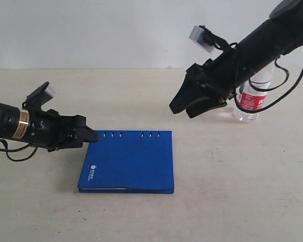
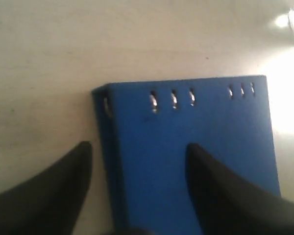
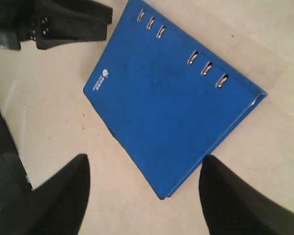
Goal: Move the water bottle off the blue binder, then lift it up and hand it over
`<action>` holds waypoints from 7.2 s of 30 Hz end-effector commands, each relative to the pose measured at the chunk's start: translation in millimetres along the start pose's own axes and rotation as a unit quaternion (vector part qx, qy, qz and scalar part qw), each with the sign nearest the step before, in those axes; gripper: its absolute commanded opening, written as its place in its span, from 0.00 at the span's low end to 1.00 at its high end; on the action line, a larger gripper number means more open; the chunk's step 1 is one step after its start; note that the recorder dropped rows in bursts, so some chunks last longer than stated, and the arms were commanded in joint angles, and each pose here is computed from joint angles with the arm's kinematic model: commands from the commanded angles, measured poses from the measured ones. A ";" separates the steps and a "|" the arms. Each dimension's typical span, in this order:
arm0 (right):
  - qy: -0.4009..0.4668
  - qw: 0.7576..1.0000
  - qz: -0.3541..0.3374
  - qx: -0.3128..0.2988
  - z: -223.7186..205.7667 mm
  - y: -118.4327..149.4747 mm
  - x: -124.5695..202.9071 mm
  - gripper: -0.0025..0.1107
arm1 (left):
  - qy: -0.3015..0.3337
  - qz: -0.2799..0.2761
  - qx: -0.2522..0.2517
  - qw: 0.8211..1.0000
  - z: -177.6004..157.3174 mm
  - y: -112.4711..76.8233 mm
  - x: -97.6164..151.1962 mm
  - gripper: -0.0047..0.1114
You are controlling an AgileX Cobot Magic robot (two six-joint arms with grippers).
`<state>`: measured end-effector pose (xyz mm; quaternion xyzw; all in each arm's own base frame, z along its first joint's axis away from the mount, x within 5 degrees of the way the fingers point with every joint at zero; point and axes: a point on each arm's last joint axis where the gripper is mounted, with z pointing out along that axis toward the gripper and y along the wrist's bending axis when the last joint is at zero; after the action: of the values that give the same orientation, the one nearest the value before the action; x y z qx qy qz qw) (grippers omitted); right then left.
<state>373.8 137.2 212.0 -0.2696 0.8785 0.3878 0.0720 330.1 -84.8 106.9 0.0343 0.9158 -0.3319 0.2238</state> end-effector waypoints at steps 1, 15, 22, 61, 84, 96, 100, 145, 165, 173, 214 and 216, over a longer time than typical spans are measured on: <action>0.027 1.000 0.013 0.002 14.4 -7.7 3.2 0.54 | -0.005 -0.061 -0.007 0.998 -0.8 1.2 -2.1 0.64; 0.032 0.999 0.033 0.029 17.3 -16.0 4.3 0.54 | 0.066 -0.123 0.071 0.988 33.7 16.3 27.8 0.61; 0.037 0.997 0.053 0.047 22.9 -25.5 5.8 0.53 | 0.043 -0.087 0.128 0.987 33.6 7.6 17.3 0.43; 0.069 0.934 -0.331 0.112 53.0 22.3 -29.2 0.72 | 0.075 0.189 0.296 0.933 20.4 -18.3 23.8 0.08; 0.065 0.978 -0.193 -0.041 78.0 28.0 -20.6 0.13 | -0.008 0.246 0.240 0.939 -4.5 -38.5 -5.8 0.08; 0.067 0.965 -0.254 -0.022 64.4 37.3 -21.5 0.02 | -0.039 0.221 0.154 0.962 0.5 -24.5 -16.0 0.31; 0.053 0.958 -0.282 -0.004 42.8 56.2 -24.3 0.02 | -0.046 0.169 0.084 0.981 -3.6 -9.8 -23.2 0.30; -0.192 0.847 -0.342 0.359 -121.1 240.1 13.8 0.11 | -0.330 0.175 -0.260 0.891 -204.4 -68.4 24.8 0.08; -0.596 0.725 -0.274 0.208 -172.6 227.7 275.3 0.02 | -0.517 0.184 -0.309 0.776 -295.9 -92.7 158.9 0.08; -0.536 0.787 -0.228 0.203 -59.0 139.6 259.1 0.02 | -0.508 0.142 -0.297 0.796 -290.4 -87.1 163.4 0.08; -0.442 0.784 -0.121 0.420 -41.5 82.0 334.2 0.02 | -0.509 0.134 -0.293 0.798 -290.4 -86.8 164.7 0.08; -0.450 0.784 -0.109 0.413 -41.9 82.1 334.0 0.02 | -0.510 0.134 -0.292 0.798 -290.5 -87.0 164.6 0.08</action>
<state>51.9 13.8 180.3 -0.1142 0.7888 0.0526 0.6017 52.2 14.5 285.7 -0.0828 0.7095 0.0160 0.6996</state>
